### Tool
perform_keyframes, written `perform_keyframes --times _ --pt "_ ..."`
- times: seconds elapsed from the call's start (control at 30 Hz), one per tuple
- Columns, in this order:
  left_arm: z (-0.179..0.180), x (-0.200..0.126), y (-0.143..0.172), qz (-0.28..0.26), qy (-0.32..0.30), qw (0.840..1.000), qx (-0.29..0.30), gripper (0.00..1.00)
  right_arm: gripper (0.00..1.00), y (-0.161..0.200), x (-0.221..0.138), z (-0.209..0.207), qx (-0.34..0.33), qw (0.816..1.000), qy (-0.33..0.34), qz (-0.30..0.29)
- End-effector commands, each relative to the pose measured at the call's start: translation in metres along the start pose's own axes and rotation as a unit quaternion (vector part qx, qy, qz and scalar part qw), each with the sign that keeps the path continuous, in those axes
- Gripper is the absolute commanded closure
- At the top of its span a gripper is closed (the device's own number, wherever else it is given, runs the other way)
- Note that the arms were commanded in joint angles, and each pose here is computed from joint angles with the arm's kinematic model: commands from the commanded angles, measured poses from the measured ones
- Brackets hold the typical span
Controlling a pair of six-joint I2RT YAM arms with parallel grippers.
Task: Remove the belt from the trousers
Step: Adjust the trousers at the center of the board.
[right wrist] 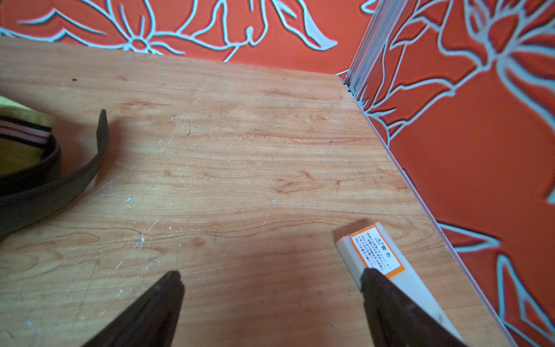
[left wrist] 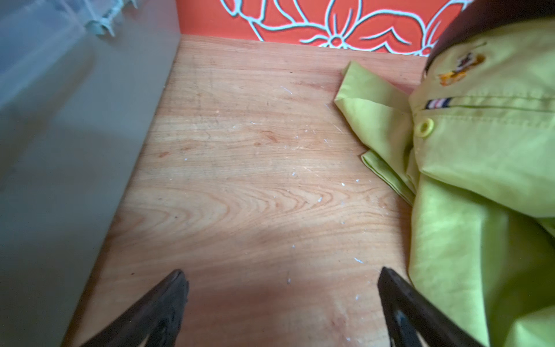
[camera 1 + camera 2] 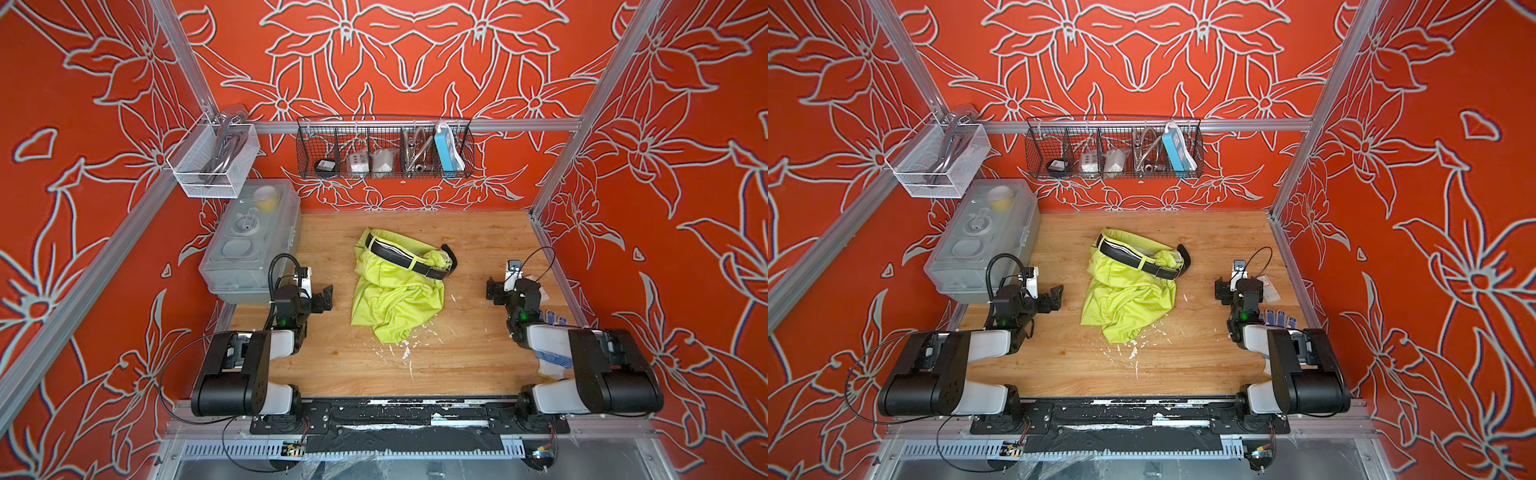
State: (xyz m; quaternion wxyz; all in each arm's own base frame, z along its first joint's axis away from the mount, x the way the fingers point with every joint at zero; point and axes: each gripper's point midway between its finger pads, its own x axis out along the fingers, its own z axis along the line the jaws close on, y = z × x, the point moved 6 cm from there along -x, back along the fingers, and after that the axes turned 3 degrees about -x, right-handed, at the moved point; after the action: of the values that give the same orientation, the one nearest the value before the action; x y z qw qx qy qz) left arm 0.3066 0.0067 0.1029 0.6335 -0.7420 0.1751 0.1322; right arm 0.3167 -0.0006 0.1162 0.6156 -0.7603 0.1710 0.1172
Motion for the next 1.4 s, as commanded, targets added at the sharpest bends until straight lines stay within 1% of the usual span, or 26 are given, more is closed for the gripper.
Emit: perform_keyframes --times 0.0,0.03,0.07,0.1,0.13,0.17,0.23,0.27,0.33,0.37,0.4,0.43,0.53,0.6,0.67,0.8,0.83,0.87,0.97,1.1,1.23,1.37 --pt "-0.003 0.001 -0.031 -0.004 -0.012 1.000 0.000 0.02 0.10 -0.031 -0.005 0.006 -0.033 0.999 -0.039 0.009" --pt "-0.009 -0.001 -0.045 0.025 -0.010 1.000 0.006 0.02 0.12 -0.042 -0.007 0.007 -0.054 0.997 -0.031 0.034" --pt "-0.017 -0.004 -0.060 0.037 -0.017 0.999 0.002 0.04 0.11 -0.051 -0.011 0.008 -0.085 0.995 -0.020 0.053" --pt "-0.024 -0.010 -0.068 0.053 -0.022 0.998 -0.013 0.05 0.11 -0.059 -0.016 0.012 -0.107 0.992 -0.025 0.063" --pt "-0.036 -0.016 -0.078 0.060 -0.020 0.998 -0.029 0.06 0.10 -0.068 -0.023 0.019 -0.130 0.988 -0.050 0.071" --pt "-0.047 -0.026 -0.089 0.063 -0.013 0.996 -0.056 0.07 0.01 -0.075 -0.031 0.027 -0.153 0.982 -0.075 0.077" --pt "-0.060 -0.043 -0.103 0.072 0.001 0.990 -0.122 0.10 0.00 -0.083 -0.049 0.044 -0.192 0.970 -0.124 0.078" --pt "-0.067 -0.053 -0.109 0.082 0.020 0.985 -0.152 0.14 0.00 -0.085 -0.059 0.053 -0.210 0.964 -0.144 0.072" --pt "-0.077 -0.072 -0.117 0.093 0.047 0.975 -0.198 0.22 0.00 -0.087 -0.079 0.069 -0.239 0.951 -0.187 0.056" --pt "-0.081 -0.082 -0.120 0.100 0.051 0.968 -0.223 0.27 0.00 -0.084 -0.089 0.076 -0.254 0.943 -0.209 0.052" --pt "-0.082 -0.087 -0.119 0.112 0.053 0.962 -0.245 0.28 0.00 -0.082 -0.096 0.080 -0.264 0.939 -0.216 0.049" --pt "-0.085 -0.101 -0.124 0.108 0.065 0.957 -0.262 0.29 0.00 -0.078 -0.101 0.085 -0.270 0.936 -0.222 0.046" --pt "-0.091 -0.114 -0.119 0.134 0.081 0.940 -0.303 0.30 0.00 -0.068 -0.104 0.099 -0.293 0.925 -0.239 0.030" --pt "-0.095 -0.114 -0.114 0.152 0.096 0.932 -0.316 0.30 0.00 -0.068 -0.101 0.110 -0.321 0.916 -0.239 0.027" --pt "-0.096 -0.112 -0.108 0.169 0.096 0.927 -0.321 0.30 0.00 -0.071 -0.097 0.125 -0.348 0.906 -0.239 0.021" --pt "-0.101 -0.104 -0.103 0.204 0.104 0.916 -0.329 0.30 0.00 -0.078 -0.083 0.144 -0.348 0.906 -0.239 0.001" --pt "-0.101 -0.096 -0.098 0.225 0.099 0.910 -0.335 0.30 0.00 -0.079 -0.080 0.148 -0.349 0.906 -0.239 -0.003" --pt "-0.102 -0.094 -0.097 0.231 0.100 0.907 -0.338 0.30 0.00 -0.080 -0.076 0.151 -0.350 0.906 -0.237 -0.005" --pt "-0.103 -0.093 -0.100 0.225 0.104 0.906 -0.343 0.30 0.00 -0.086 -0.063 0.157 -0.345 0.914 -0.214 -0.017" --pt "-0.102 -0.095 -0.101 0.213 0.106 0.909 -0.342 0.30 0.00 -0.092 -0.053 0.167 -0.346 0.912 -0.220 -0.026" --pt "-0.102 -0.091 -0.096 0.223 0.105 0.905 -0.347 0.30 0.00 -0.087 -0.038 0.179 -0.358 0.906 -0.224 -0.020" --pt "-0.104 -0.087 -0.102 0.218 0.113 0.903 -0.351 0.30 0.01 -0.085 -0.022 0.187 -0.359 0.909 -0.209 -0.022"
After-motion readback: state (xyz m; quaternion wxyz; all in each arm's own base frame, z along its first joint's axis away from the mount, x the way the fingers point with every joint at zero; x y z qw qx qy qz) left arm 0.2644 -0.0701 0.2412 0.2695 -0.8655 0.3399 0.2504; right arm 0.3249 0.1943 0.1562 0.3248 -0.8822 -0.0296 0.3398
